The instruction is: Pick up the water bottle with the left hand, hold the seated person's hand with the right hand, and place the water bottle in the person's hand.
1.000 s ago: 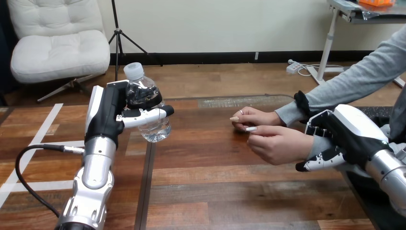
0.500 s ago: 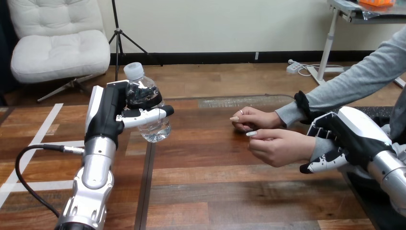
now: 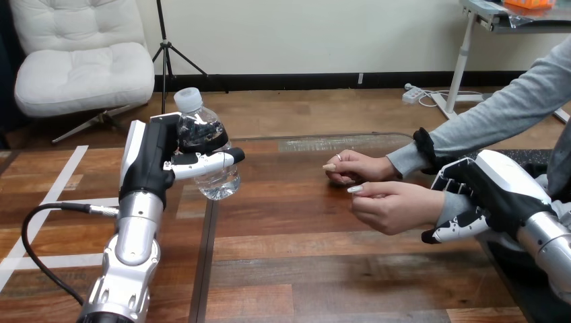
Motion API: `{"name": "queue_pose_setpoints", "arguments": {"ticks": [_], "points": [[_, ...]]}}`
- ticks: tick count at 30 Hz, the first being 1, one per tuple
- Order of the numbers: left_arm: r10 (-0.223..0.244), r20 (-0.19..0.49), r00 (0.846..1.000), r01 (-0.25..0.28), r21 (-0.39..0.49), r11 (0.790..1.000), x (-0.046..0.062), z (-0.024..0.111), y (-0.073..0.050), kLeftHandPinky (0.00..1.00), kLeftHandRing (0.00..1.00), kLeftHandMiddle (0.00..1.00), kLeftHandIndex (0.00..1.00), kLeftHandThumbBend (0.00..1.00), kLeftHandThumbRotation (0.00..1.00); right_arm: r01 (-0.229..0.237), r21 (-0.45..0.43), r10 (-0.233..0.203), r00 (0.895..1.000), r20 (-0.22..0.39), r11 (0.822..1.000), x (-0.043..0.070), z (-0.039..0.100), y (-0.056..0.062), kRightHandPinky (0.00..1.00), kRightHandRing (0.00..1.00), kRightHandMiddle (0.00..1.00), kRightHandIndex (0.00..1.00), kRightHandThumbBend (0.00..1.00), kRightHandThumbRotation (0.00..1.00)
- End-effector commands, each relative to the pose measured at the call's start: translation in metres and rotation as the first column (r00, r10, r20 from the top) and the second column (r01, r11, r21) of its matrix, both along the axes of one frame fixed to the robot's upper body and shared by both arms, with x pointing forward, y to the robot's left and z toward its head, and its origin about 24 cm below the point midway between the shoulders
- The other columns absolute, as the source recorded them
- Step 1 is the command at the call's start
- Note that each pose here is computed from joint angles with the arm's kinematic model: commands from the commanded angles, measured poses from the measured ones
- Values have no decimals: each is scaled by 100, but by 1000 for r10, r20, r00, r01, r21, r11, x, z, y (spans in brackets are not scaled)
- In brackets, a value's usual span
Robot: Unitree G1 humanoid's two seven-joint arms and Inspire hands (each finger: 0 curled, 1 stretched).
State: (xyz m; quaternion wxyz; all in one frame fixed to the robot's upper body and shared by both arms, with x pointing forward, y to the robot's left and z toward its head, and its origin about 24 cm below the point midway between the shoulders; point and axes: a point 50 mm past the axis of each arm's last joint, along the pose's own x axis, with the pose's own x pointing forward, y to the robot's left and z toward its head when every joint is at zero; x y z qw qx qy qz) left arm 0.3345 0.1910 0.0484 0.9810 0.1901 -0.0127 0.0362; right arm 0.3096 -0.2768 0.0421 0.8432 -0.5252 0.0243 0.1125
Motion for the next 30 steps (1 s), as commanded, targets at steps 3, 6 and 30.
{"name": "queue_pose_setpoints", "arguments": {"ticks": [3,6,30], "points": [[-2,120,993,2,0,1000,9,32,2,28,35,38,38,74,0,-25,39,23,997,67,999,9,15,10,34,37,42,43,90,0],[-1,120,993,1,6,1000,9,32,2,26,33,37,39,75,0,-27,43,24,998,66,999,9,15,10,34,37,42,43,90,0],[-3,120,993,2,5,1000,9,30,4,27,34,38,38,75,0,-23,41,22,999,44,999,9,14,9,35,38,42,44,89,0]]}}
